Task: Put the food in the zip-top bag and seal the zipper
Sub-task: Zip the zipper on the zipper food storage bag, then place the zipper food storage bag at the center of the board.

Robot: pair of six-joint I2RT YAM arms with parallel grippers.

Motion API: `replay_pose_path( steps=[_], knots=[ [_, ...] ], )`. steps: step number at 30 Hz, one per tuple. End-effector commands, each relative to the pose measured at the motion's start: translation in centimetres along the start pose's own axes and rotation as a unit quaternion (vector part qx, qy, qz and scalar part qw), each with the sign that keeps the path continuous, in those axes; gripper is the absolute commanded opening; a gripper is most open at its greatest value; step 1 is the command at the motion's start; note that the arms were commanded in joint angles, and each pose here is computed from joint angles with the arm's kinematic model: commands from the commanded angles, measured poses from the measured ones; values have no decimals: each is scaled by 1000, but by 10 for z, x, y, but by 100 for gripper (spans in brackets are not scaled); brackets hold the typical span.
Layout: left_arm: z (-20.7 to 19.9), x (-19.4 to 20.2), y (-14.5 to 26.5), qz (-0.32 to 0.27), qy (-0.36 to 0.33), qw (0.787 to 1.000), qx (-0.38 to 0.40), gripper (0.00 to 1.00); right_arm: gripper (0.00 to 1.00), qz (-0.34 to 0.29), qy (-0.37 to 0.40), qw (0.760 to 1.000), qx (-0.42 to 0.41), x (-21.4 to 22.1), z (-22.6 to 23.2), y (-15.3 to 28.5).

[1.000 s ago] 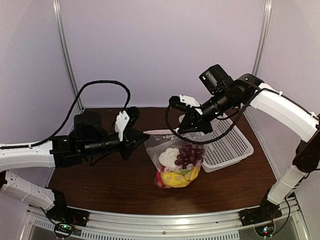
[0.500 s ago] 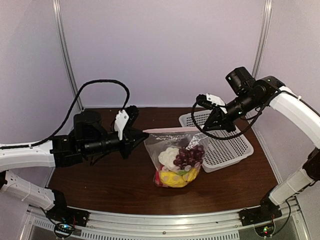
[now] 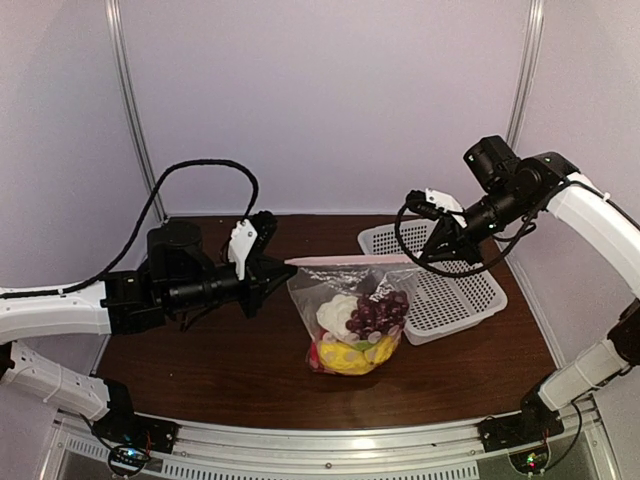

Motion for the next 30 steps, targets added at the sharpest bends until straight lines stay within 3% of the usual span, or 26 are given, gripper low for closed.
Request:
replay_pose_path(
  steps=[1, 21, 30],
  knots=[
    [17, -7, 5, -24, 9, 999, -38, 0, 0, 79, -25, 996, 31, 31, -3, 14],
    [21, -3, -1, -21, 10, 999, -33, 0, 0, 84, -34, 995, 38, 36, -5, 23],
    [30, -16, -12, -32, 7, 999, -40, 0, 0, 46, -15, 998, 29, 8, -24, 9]
  ],
)
Point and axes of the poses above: each gripper's point midway between its finger pads, its own y axis back along the fingers, its own z axis along the line the jaws close on, x = y × z, the point moved 4 cm from there along y, back along the fingers, and after that the axes turned 9 degrees about y, right-handed, at the moved point
